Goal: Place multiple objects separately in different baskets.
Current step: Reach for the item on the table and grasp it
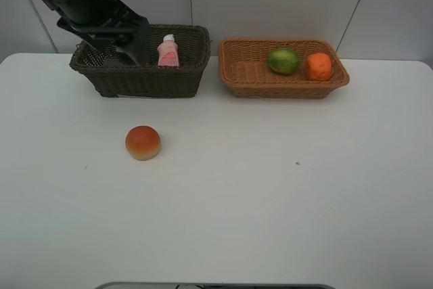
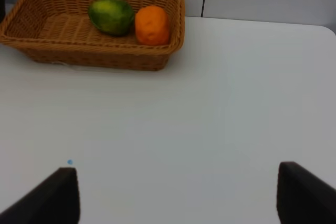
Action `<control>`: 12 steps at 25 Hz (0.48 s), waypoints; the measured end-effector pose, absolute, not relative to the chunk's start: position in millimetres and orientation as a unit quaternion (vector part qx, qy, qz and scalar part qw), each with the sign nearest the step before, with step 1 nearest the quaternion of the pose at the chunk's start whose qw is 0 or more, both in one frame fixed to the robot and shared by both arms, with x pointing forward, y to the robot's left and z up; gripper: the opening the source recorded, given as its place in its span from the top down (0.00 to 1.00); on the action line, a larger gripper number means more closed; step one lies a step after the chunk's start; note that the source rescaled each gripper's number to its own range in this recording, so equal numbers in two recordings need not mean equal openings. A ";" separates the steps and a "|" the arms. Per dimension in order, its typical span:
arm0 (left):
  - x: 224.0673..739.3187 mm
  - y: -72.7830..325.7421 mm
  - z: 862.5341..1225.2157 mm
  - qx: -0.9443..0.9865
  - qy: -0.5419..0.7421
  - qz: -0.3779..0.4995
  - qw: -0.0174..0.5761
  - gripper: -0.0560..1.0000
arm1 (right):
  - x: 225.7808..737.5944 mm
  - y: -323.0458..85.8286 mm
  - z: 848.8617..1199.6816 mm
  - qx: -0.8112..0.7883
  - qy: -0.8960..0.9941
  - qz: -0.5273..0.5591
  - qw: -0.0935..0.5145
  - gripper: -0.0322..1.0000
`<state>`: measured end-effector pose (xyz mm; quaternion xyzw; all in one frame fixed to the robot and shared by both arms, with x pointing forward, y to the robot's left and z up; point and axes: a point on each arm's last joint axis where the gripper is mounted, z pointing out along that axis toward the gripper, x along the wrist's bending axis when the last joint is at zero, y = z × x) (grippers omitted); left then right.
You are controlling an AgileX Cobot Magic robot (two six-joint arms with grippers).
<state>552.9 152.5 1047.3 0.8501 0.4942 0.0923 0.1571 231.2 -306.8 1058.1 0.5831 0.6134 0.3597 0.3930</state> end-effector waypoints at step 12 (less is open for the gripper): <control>510.0 152.9 989.8 0.867 0.492 -0.010 0.080 0.03 | 231.2 -306.8 1058.1 0.583 0.613 0.360 0.393 0.23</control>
